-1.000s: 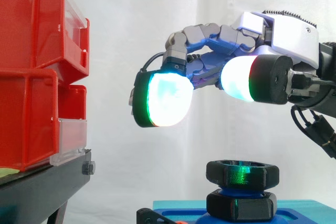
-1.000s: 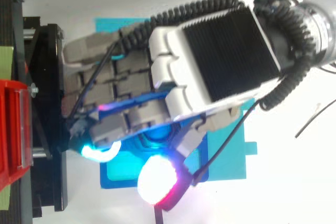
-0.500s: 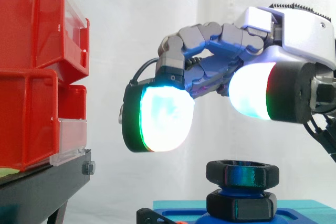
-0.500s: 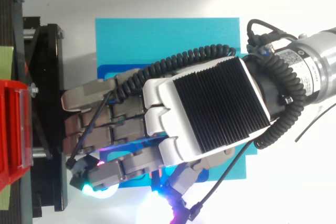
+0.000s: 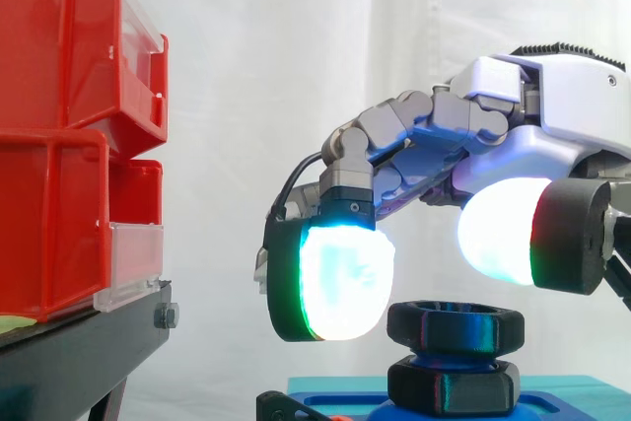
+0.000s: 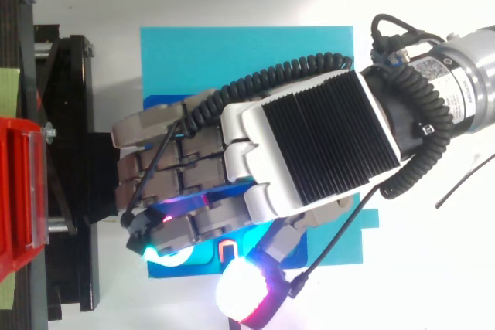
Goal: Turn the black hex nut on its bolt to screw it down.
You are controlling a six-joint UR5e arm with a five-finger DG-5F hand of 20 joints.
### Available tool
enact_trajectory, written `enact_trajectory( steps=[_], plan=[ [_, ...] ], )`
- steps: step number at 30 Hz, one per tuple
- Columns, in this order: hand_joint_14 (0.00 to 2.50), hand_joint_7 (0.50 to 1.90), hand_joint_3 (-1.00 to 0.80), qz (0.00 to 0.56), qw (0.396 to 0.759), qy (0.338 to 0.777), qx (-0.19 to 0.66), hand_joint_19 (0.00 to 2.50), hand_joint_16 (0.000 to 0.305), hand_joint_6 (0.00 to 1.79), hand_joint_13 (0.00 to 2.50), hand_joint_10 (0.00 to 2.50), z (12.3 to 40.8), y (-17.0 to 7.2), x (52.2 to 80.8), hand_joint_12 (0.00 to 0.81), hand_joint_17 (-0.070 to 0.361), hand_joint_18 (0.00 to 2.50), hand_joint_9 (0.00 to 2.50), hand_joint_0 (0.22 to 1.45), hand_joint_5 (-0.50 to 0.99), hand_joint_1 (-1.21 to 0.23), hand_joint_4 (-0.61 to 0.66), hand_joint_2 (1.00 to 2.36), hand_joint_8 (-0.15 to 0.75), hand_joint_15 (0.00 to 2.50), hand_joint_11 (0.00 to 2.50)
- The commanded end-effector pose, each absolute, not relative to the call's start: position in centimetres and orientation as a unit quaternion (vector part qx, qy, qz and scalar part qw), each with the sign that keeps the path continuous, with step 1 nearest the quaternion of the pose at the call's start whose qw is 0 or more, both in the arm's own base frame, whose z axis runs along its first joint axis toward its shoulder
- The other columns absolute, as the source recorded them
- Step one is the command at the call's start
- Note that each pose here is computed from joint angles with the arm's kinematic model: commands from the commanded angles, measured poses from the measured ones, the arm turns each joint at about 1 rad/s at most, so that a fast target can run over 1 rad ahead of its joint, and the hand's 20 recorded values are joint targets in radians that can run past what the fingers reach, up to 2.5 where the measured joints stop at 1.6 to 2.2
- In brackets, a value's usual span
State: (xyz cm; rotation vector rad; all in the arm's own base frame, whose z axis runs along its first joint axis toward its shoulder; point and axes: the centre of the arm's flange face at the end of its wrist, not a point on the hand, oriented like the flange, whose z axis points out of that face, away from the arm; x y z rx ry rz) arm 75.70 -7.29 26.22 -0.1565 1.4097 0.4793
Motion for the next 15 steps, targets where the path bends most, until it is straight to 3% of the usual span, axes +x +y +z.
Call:
enact_trajectory(
  steps=[1,15],
  plan=[
    [0.01,0.88,-0.5,0.218,0.732,0.642,-0.072,0.13,0.027,0.74,0.66,0.01,26.2,-7.6,75.6,0.266,0.061,0.37,0.69,0.48,-0.17,-0.39,0.15,1.0,0.241,0.19,0.27],
    [0.01,0.87,-0.5,0.221,0.725,0.648,-0.075,0.13,0.027,0.75,0.66,0.01,25.9,-9.3,75.1,0.266,0.061,0.37,0.7,0.48,-0.17,-0.39,0.16,1.0,0.242,0.2,0.26]
  ],
)
